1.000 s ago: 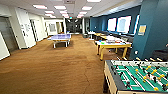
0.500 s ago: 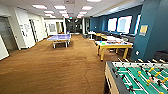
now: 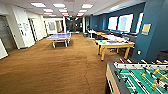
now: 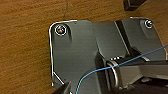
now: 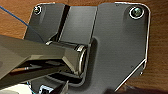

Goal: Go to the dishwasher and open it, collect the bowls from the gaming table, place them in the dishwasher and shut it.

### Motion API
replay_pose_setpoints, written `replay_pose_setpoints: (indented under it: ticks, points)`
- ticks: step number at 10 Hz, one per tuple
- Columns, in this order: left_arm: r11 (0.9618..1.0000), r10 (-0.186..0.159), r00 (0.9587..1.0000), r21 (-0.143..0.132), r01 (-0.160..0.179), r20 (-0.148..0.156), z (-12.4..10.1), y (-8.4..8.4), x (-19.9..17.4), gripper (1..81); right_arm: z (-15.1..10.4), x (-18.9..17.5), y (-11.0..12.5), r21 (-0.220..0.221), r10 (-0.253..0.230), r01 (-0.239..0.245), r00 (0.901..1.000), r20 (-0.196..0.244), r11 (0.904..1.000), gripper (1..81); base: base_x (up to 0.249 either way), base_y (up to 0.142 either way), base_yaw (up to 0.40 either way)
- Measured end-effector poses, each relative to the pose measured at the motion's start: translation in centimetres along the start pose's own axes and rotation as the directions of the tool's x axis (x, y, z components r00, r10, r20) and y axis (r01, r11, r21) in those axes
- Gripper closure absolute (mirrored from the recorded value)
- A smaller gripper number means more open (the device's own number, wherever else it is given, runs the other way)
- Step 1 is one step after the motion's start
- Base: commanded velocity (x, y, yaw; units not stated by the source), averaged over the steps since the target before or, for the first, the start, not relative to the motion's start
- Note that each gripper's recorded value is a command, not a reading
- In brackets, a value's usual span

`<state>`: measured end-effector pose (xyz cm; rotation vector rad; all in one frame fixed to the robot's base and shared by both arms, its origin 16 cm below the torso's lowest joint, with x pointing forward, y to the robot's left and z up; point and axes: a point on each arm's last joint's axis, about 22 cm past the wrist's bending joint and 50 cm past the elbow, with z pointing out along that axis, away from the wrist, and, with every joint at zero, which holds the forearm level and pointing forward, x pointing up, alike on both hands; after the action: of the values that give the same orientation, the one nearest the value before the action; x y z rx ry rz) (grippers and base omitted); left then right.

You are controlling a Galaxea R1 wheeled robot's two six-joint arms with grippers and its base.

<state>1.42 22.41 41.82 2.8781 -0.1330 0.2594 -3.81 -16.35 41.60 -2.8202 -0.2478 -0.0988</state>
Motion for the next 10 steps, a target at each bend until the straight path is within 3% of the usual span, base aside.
replay_pose_setpoints:
  ticks: [2,4,7,10]
  points:
    - [1.0,0.006,0.9993,0.004,-0.006,-0.036,0.0,-0.4,2.0,1.0,0.0,2.1,0.2,-0.002,-0.006,0.006,0.9994,-0.034,1.0,1.0,0.127,0.0,0.0]
    - [1.0,-0.003,0.9999,0.002,0.003,0.012,-0.2,-0.1,-1.2,1.0,0.0,-0.9,-0.1,0.0,0.003,-0.003,1.0,0.009,1.0,1.0,0.128,0.0,0.0]
    - [1.0,0.002,0.9999,0.003,-0.002,-0.011,0.0,-0.2,0.4,1.0,0.0,0.3,0.1,-0.001,-0.002,0.002,1.0,-0.009,1.0,1.0,0.131,0.0,0.0]
    - [1.0,0.001,1.0,0.001,-0.001,-0.009,0.0,-0.1,0.3,1.0,0.0,0.3,0.1,-0.001,-0.001,0.001,1.0,-0.009,1.0,1.0,0.13,0.0,0.0]
